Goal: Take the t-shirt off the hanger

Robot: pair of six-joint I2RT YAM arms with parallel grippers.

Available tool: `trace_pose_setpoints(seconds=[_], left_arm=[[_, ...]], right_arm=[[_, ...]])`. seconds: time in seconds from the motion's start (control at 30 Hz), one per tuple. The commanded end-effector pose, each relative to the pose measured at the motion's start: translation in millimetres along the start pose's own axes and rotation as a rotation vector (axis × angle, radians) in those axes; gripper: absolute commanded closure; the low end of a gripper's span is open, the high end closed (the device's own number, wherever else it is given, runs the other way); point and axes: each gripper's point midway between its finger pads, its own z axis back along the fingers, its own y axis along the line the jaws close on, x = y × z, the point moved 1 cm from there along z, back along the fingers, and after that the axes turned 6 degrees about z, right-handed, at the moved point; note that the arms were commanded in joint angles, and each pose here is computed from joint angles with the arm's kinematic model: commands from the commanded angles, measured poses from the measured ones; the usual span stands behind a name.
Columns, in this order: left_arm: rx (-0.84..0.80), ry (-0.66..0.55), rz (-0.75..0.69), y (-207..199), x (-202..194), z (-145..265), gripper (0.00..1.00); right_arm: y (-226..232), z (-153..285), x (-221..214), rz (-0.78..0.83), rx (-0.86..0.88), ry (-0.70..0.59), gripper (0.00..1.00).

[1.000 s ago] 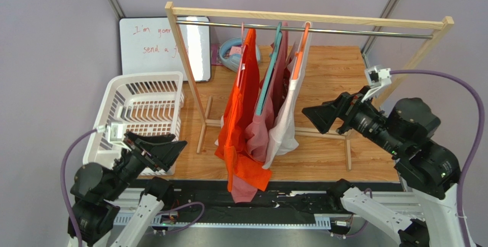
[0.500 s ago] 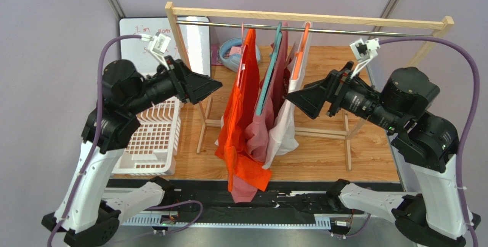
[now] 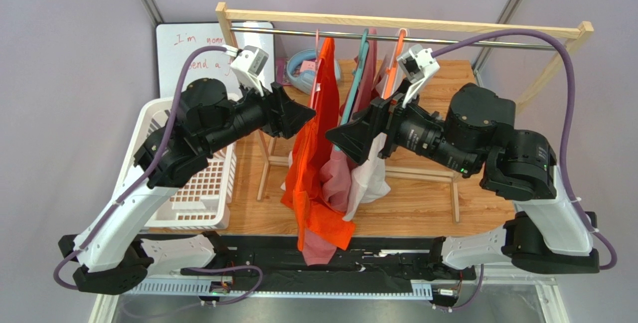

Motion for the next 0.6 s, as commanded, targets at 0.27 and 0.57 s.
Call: trace_pose_setpoints(seconds=[0.27,0.57], left_arm=[[0.075,0.024,0.021,22,-34,-15,0.48],[0.111,-0.017,0.006,28,-25,-2,0.93]], right_arm=[[-30,-42,14,0.093,-0.248,-0.075,0.18],[-30,-52,11,0.095,-0.256,-0.09,0.18]])
